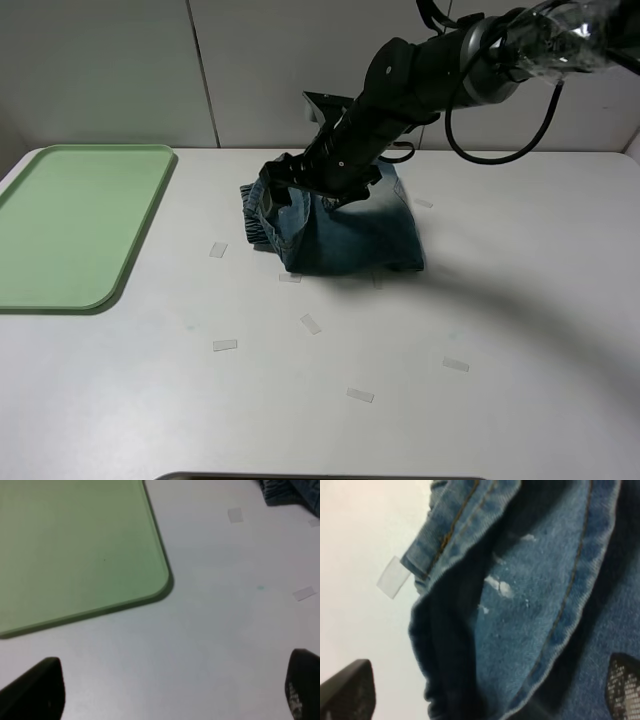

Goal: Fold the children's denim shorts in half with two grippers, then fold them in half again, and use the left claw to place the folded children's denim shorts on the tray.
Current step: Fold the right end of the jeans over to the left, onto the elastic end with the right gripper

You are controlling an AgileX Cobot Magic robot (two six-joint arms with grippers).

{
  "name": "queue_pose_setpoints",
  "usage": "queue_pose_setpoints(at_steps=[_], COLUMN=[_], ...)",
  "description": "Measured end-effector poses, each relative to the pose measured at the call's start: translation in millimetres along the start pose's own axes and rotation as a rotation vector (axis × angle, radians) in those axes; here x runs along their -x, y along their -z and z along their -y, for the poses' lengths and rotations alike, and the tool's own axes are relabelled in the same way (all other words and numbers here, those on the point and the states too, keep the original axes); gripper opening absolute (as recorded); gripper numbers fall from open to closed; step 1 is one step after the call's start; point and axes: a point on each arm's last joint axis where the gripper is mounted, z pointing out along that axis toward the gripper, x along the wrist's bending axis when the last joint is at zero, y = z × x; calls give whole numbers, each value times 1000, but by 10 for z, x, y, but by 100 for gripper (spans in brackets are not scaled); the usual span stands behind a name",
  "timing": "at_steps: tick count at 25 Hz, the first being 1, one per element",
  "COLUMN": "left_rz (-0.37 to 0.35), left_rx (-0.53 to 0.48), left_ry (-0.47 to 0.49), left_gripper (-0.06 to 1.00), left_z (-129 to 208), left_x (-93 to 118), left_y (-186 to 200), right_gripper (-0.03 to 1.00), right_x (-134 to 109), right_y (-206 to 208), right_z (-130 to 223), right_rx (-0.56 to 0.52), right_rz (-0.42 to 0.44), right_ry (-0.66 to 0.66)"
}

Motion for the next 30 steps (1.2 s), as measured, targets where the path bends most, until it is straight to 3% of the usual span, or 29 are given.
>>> queue_pose_setpoints(at_steps=[8,14,19,25,30], left_rz=[0,0,0,0,0], left_rx=[0,0,0,0,0], left_ry=[0,0,0,0,0], left_gripper=[87,87,87,87,87], left_z=[0,0,0,0,0], left_x=[0,0,0,0,0], left_y=[0,0,0,0,0], right_gripper=[69,69,69,69,69], right_x=[96,39,-218,-698,-790], right_y=[-122,-179,-205,-103,-53], right_z=[-19,-71,-51,-173,-221], right_rx=[-29,-53,-66,-57,-52], right_rz=[-5,-29,-64,-147,-166], right_ry=[-28,-19,22,108,126])
